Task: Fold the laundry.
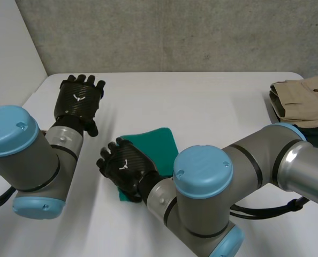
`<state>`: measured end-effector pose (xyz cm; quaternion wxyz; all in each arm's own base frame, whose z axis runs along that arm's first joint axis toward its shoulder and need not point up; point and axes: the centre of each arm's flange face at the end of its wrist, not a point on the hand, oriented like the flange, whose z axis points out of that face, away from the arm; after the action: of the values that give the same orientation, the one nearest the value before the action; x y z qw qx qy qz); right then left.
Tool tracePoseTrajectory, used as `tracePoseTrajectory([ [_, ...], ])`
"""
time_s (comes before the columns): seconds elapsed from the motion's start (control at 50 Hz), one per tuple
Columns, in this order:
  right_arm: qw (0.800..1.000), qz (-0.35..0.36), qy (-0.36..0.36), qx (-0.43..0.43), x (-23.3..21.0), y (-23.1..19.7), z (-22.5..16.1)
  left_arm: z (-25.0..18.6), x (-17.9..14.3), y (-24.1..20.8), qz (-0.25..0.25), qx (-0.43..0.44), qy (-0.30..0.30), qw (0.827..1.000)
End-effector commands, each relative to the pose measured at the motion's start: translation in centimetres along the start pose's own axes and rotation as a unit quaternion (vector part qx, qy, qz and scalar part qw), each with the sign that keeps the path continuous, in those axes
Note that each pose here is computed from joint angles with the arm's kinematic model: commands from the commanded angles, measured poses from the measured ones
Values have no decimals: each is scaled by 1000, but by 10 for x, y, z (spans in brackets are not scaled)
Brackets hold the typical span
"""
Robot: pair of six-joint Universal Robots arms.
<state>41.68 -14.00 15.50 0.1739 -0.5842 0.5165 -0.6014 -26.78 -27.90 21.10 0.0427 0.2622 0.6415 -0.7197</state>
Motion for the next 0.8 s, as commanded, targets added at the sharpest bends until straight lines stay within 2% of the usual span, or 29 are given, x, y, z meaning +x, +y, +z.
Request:
tracePoseTrajectory([
  [0.02,968,187,164,-35,106,22,-22,-1,21,-27,-74,38,31,996],
  [0.1,950,256,171,-44,120,31,-28,-6,40,-29,-116,25,71,990],
  [0.12,948,265,167,-50,120,33,-28,-8,50,-27,-126,13,97,987],
  [0.22,940,298,133,-95,110,54,-15,-17,76,-11,-135,-56,154,977],
  [0.32,934,309,110,-143,102,72,-2,-22,81,17,-111,-143,151,972],
  [0.48,930,307,92,-182,96,88,9,-22,77,48,-62,-208,126,968],
  [0.58,942,251,104,-199,101,84,3,-24,78,49,-21,-204,139,969],
  [0.64,946,226,136,-188,115,69,-5,-24,78,40,-6,-187,145,971],
  [0.7,951,212,162,-159,123,52,-12,-21,73,21,-13,-158,145,977],
  [0.8,958,188,183,-116,116,42,-23,-14,53,-38,-44,-56,167,983],
])
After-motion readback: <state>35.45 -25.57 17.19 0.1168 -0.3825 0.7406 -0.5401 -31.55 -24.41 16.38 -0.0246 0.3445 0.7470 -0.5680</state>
